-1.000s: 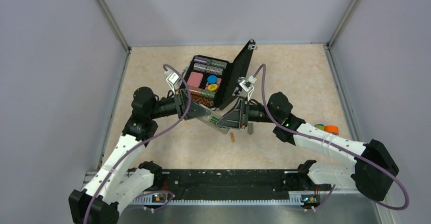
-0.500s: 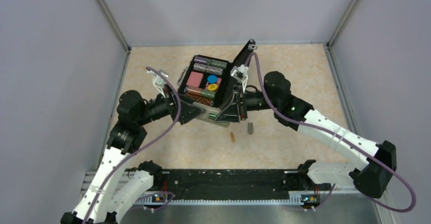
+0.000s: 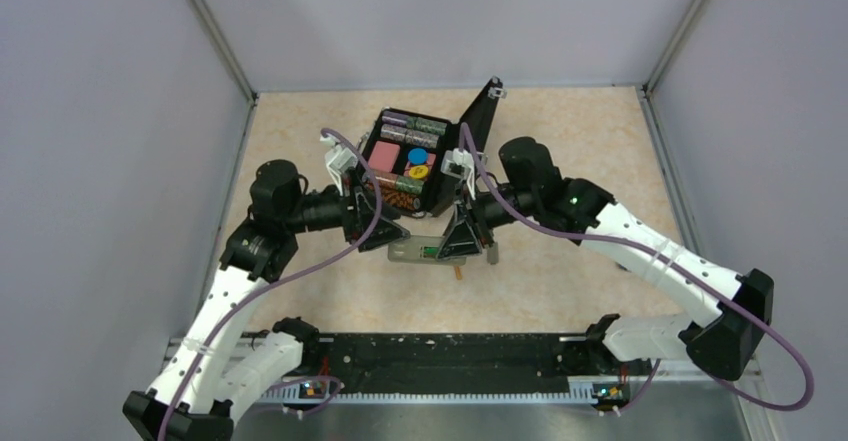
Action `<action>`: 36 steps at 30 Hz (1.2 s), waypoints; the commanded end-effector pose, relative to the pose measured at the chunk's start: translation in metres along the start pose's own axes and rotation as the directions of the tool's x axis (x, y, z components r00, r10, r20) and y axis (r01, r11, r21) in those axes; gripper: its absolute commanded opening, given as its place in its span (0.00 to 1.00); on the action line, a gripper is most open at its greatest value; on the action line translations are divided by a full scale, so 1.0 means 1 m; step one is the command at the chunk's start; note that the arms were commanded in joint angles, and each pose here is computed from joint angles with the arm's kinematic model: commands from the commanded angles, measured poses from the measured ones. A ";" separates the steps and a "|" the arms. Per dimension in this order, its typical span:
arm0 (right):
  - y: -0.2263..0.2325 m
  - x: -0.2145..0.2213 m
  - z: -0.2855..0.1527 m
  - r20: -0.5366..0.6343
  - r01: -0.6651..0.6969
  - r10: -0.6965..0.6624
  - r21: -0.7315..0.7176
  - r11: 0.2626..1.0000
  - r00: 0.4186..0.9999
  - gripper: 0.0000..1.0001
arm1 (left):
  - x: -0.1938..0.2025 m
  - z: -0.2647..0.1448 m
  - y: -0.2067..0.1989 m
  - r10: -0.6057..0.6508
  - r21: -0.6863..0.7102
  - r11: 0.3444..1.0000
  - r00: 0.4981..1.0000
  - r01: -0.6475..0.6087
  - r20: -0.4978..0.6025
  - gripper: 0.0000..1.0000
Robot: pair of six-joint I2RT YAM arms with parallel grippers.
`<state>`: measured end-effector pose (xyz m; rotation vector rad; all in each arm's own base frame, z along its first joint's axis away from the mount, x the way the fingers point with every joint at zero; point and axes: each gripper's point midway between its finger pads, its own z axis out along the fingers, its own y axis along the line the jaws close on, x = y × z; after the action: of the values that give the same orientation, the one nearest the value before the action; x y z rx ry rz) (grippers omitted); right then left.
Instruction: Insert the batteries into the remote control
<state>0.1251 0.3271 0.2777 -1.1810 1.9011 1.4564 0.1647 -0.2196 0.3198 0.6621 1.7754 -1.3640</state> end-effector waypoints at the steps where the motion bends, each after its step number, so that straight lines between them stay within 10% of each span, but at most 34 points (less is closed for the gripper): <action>1: 0.009 -0.005 -0.010 -0.037 0.084 -0.085 -0.024 0.996 0.996 0.00 | 0.014 -0.004 -0.020 0.037 0.130 0.991 0.996 -0.025 -0.087 0.78; 16: 0.003 0.018 -0.006 -0.125 0.072 -0.079 -0.059 0.996 0.989 0.00 | 0.085 0.028 -0.039 0.010 0.261 0.962 0.945 0.080 -0.326 0.73; 32: -0.001 0.028 -0.005 -0.168 0.046 -0.056 -0.062 0.997 0.984 0.00 | 0.111 0.030 -0.032 0.006 0.247 0.962 0.893 0.117 -0.449 0.00; 36: -0.005 0.022 -0.004 -0.149 0.008 -0.010 -0.017 1.000 0.989 0.00 | 0.107 0.031 -0.034 0.011 0.252 0.962 0.905 0.107 -0.426 0.00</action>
<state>0.1062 0.3094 0.2395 -1.3968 2.0132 1.4399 0.0895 -0.2641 0.2289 1.1152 2.0513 -1.5979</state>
